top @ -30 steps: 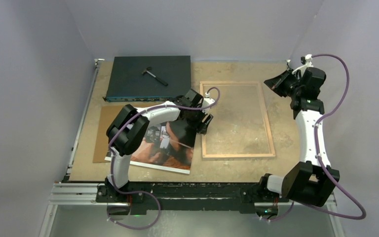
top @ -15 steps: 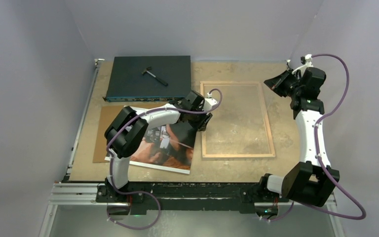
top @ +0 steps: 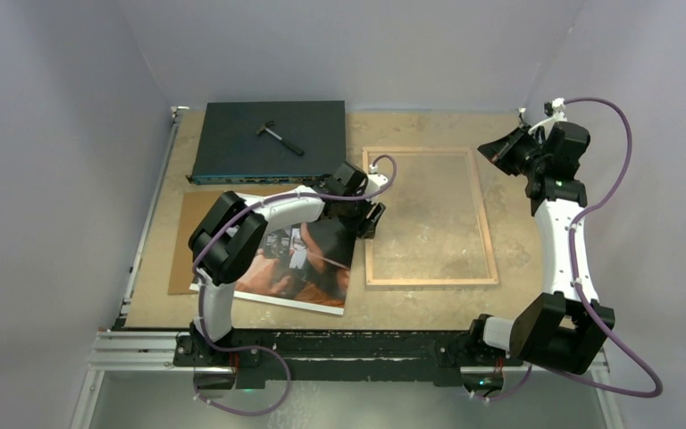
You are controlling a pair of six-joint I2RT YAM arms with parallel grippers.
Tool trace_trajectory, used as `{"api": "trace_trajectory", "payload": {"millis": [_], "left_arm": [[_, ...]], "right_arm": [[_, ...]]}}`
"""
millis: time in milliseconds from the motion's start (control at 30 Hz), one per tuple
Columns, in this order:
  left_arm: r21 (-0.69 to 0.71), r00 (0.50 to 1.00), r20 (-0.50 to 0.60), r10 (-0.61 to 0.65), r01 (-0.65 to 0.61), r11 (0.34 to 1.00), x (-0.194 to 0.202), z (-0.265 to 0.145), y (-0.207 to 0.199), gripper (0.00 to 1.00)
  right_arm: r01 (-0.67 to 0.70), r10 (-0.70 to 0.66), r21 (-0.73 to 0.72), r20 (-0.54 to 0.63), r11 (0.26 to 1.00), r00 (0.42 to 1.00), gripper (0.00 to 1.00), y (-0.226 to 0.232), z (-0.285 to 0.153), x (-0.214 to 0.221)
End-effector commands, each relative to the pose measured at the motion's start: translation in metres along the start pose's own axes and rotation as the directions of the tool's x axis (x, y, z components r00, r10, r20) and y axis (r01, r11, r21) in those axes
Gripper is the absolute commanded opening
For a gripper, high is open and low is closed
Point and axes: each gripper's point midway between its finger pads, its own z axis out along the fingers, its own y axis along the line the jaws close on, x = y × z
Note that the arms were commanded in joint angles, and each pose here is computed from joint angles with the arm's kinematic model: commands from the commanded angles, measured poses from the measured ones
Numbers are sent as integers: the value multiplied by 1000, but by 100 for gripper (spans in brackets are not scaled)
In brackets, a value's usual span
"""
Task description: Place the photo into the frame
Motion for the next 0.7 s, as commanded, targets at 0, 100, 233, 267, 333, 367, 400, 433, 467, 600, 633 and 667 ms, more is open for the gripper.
{"api": "trace_trajectory", "payload": {"millis": [0, 100, 233, 267, 333, 367, 400, 433, 467, 600, 633, 667], "left_arm": [[50, 993, 24, -113, 112, 993, -18, 5, -11, 59], [60, 991, 5, -132, 131, 990, -13, 13, -12, 59], [44, 991, -2, -134, 134, 990, -8, 20, -8, 58], [27, 991, -7, -131, 131, 991, -6, 21, -5, 57], [-4, 993, -18, -119, 119, 993, -1, 21, 2, 53], [-18, 994, -20, -110, 110, 994, 1, 20, 4, 51], [-30, 995, -23, -101, 100, 994, 4, 20, 7, 48], [-47, 996, -17, -82, 82, 996, 4, 18, 9, 44], [-65, 997, -13, -72, 71, 995, 6, 16, 12, 40], [-95, 999, -11, -39, 38, 995, 9, 14, 18, 37], [-99, 999, -11, -36, 35, 995, 10, 13, 18, 37], [-98, 999, -12, -32, 31, 995, 10, 13, 18, 36]], "right_arm": [[59, -56, -34, 80, 998, 995, 0, 20, -12, -24], [60, -57, -34, 83, 998, 995, 0, 20, -13, -24], [59, -56, -34, 81, 998, 995, 0, 19, -12, -22], [59, -56, -32, 81, 998, 995, 0, 18, -12, -21], [55, -52, -31, 82, 998, 995, 0, 17, -12, -21], [55, -53, -34, 81, 998, 995, 0, 17, -11, -21], [56, -53, -34, 83, 998, 995, 0, 17, -11, -21], [54, -51, -35, 82, 998, 995, 0, 17, -11, -21], [53, -50, -38, 81, 998, 996, 0, 17, -10, -20], [39, -35, -54, 75, 998, 997, 0, 17, -7, -18], [39, -35, -57, 73, 998, 997, 0, 17, -6, -17], [38, -34, -59, 71, 998, 997, 0, 17, -6, -17]]}}
